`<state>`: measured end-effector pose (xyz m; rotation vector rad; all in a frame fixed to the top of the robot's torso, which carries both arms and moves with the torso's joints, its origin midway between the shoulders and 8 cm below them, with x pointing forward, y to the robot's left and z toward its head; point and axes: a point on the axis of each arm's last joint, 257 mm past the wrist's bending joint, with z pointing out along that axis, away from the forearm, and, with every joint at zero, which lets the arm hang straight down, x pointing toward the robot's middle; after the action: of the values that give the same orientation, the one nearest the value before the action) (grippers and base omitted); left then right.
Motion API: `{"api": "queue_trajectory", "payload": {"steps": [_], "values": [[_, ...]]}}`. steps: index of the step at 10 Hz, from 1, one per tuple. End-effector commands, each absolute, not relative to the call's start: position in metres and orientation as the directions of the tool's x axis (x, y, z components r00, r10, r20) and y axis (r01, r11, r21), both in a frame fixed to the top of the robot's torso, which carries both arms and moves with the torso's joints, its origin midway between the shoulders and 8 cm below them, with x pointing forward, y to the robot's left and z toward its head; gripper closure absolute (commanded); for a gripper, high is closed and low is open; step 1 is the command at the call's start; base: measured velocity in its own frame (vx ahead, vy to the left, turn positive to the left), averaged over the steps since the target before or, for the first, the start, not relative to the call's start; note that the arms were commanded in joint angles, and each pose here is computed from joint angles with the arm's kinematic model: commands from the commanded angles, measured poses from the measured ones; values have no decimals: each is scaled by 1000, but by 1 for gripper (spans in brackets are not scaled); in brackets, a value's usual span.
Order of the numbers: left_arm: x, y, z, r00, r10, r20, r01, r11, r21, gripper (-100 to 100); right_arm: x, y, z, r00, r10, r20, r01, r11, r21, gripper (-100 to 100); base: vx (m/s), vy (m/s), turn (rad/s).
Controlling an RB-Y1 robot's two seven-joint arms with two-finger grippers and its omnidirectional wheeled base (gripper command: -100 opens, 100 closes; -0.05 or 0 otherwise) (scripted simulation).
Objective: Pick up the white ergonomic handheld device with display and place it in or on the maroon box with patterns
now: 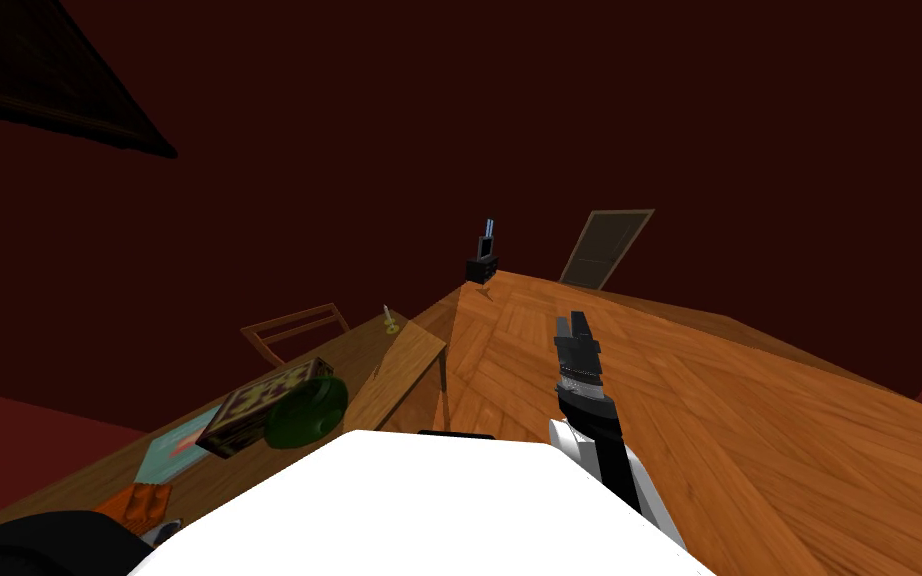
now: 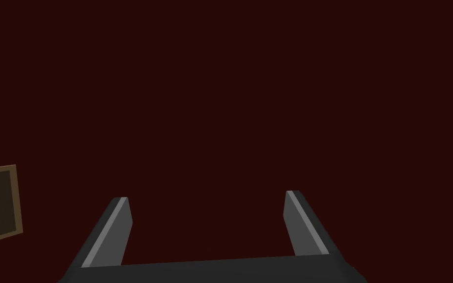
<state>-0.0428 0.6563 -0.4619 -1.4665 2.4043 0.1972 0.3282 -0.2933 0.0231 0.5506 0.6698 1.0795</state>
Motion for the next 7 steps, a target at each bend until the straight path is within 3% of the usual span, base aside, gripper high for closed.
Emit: {"api": "queue_trajectory", "payload": {"steps": [1,7], "values": [[-43,674,-448,-422,-836,-350,-888,458,-25,100,328,-293,23,314,923,-223,-609,376,698,0,28,-22,-39],[-29,712,-403,-407,-833,-373,-899,438,4,100,328,-293,23,314,923,-223,-609,376,698,0,1,-8,-19]]}}
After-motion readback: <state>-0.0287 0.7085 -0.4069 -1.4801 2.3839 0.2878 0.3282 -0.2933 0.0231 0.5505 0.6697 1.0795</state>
